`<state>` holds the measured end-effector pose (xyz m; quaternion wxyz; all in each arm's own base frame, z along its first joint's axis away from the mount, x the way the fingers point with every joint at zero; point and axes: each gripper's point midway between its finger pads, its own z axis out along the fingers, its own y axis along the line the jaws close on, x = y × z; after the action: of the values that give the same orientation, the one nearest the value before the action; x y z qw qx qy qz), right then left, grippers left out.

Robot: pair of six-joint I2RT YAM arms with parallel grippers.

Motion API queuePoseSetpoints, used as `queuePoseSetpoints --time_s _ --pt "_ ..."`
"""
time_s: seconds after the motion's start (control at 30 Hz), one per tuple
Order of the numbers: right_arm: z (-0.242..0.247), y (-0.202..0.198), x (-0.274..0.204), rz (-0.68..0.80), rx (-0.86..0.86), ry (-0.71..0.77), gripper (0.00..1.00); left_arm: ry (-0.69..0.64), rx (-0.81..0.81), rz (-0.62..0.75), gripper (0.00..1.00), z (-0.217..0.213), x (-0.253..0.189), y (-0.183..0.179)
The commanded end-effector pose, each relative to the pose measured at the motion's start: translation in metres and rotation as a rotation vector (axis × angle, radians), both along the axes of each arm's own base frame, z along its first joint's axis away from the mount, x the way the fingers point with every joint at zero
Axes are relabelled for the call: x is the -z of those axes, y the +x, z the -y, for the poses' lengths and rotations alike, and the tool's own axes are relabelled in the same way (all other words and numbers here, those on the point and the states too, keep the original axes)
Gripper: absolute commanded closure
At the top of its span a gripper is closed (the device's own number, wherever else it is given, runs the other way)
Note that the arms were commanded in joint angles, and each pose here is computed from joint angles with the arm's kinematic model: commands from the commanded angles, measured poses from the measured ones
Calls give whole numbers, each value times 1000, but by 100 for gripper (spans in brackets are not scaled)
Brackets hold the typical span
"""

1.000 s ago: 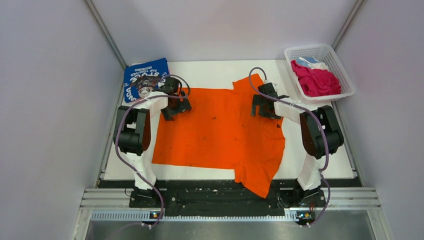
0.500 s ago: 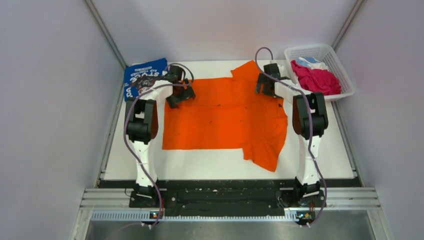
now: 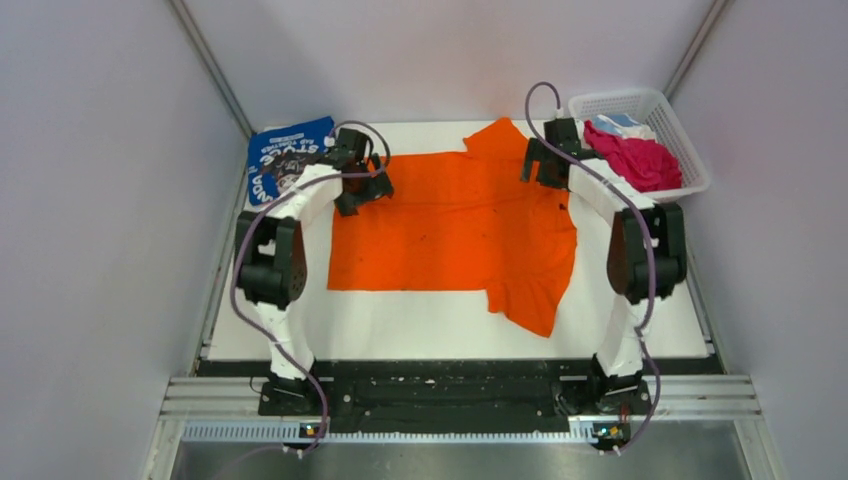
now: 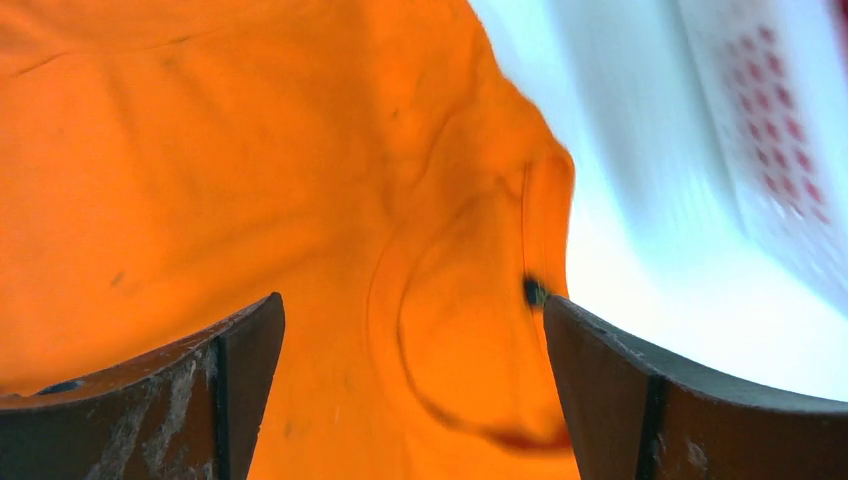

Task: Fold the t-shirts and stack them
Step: Flatten out the tshirt, then grab the side of the flattened tshirt closest away from the robot with both arms

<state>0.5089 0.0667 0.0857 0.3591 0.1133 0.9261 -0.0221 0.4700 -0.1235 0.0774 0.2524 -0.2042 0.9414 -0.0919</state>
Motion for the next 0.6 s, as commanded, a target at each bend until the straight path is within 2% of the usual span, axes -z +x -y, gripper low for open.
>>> queuePoseSetpoints --time_s 0.0,0.1,0.17,0.27,0.33,0.43,0.57 --pt "-14 -47 -107 240 -42 40 1 29 -76 110 1 -17 -61 -57" --pt "-14 -93 -102 263 -18 134 1 87 -173 75 1 -46 -50 -113" --pt "-7 -126 -80 259 27 179 1 132 -242 41 1 -66 -34 -151" --pt "9 -149 -82 342 144 229 1 178 -349 55 1 -94 -21 -186" --pt "16 -156 -89 387 184 245 1 150 -397 58 2 -102 -11 -198" --pt "10 -161 -96 407 156 282 1 92 -446 74 5 -102 -1 -201" --pt "5 -162 -92 370 135 286 1 66 -514 43 17 -102 15 -198"
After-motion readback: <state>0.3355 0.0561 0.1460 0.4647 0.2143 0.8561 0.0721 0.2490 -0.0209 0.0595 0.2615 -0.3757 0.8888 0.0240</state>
